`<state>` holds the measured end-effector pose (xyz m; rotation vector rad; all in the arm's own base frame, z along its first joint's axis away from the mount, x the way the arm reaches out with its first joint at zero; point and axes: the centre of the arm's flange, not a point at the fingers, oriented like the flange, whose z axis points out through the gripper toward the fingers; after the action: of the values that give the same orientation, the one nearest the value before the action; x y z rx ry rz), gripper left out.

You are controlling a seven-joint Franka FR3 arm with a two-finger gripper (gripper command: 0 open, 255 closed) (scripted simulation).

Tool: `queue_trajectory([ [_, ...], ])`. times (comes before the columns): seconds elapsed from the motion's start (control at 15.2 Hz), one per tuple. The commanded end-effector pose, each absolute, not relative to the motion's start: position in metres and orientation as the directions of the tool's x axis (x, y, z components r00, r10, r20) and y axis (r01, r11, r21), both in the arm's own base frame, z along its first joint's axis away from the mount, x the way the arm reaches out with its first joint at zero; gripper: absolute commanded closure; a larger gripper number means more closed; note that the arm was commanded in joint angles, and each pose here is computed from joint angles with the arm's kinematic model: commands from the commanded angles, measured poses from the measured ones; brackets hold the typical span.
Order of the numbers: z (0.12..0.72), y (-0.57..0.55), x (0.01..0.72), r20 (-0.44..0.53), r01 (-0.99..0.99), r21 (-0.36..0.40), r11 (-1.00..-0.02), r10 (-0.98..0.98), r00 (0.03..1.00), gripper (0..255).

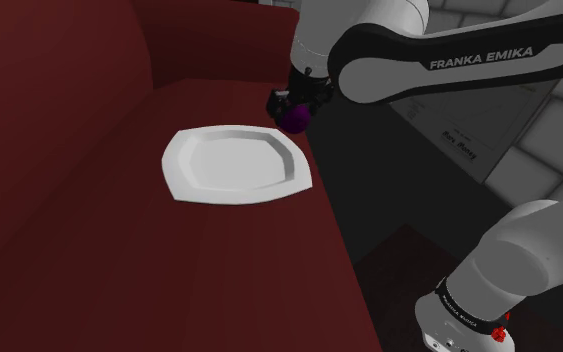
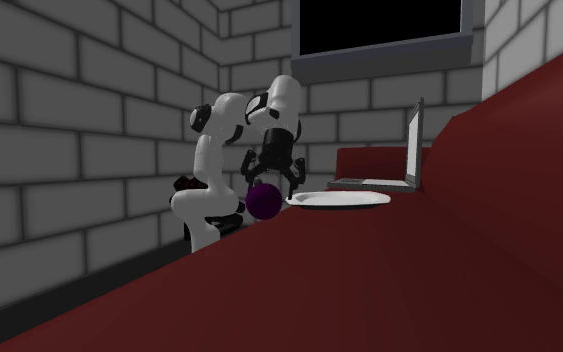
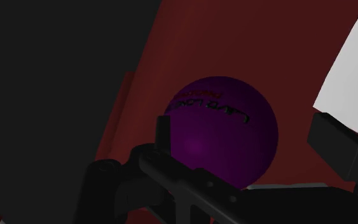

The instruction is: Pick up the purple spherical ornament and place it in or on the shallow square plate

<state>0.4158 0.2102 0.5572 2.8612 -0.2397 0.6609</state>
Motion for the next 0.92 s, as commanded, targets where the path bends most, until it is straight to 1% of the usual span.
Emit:
queue_trajectory([
  [0.0, 0.5553, 0.211, 0.4161, 0.445, -0.198, 0.153, -0.968, -0.112, 0.889, 0],
  [0.2, 0.5553, 0.211, 0.4161, 0.445, -0.198, 0.153, -0.968, -0.112, 0.889, 0],
  [0.26, 0.5553, 0.2108, 0.4159, 0.445, -0.198, 0.153, -0.968, -0.112, 0.889, 255],
  [0.86, 0.5553, 0.211, 0.4161, 0.445, -0.198, 0.153, -0.968, -0.112, 0.889, 255],
])
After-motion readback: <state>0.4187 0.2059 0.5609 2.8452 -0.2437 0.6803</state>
